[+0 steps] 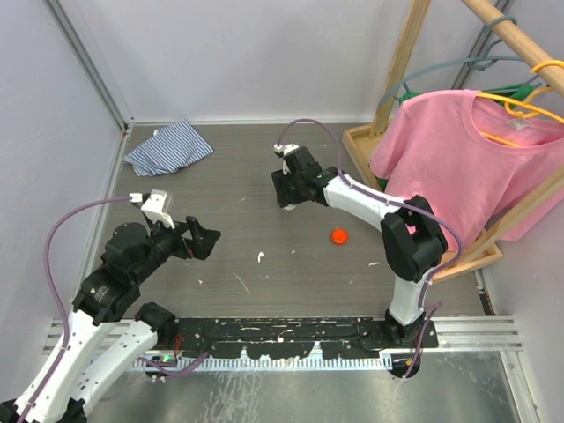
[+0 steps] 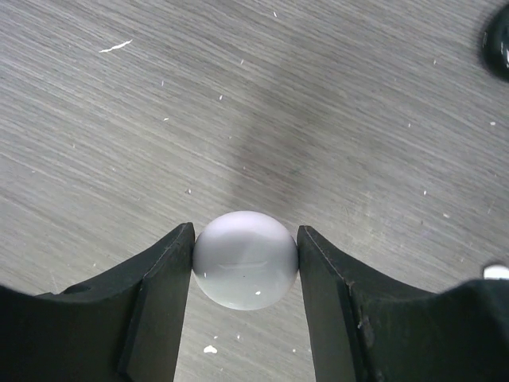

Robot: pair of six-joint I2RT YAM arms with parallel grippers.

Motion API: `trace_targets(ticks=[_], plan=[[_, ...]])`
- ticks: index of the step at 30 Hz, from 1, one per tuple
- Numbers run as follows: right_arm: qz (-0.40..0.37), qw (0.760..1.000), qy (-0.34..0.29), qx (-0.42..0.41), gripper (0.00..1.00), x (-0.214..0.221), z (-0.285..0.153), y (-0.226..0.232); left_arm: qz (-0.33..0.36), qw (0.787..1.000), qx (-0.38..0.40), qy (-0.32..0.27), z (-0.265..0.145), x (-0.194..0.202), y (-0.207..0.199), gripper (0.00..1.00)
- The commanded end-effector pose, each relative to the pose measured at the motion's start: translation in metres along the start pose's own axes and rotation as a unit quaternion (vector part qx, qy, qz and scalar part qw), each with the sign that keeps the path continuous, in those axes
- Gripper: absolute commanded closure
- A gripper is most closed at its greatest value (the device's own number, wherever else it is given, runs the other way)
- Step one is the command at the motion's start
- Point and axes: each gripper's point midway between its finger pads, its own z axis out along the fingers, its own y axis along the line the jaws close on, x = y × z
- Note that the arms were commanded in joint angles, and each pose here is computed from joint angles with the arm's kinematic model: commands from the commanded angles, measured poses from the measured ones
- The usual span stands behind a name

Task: Insert the wireless bluetooth earbuds into the charging case
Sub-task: Pick up the charging case at the center of the board.

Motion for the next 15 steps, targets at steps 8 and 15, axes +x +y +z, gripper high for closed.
trace_targets(ticks=[8, 15], plan=[[0.088, 0.984, -0.149, -0.040, 0.67, -0.050, -0.065, 0.014, -0.097, 0.991, 0.092, -0.012, 0.032, 0.001, -0.035, 0.08], [0.139, 0.968, -0.192, -0.082, 0.67, -0.052, -0.086, 0.024, -0.129, 0.985, 0.114, 0.004, 0.058, 0.013, -0.042, 0.12]])
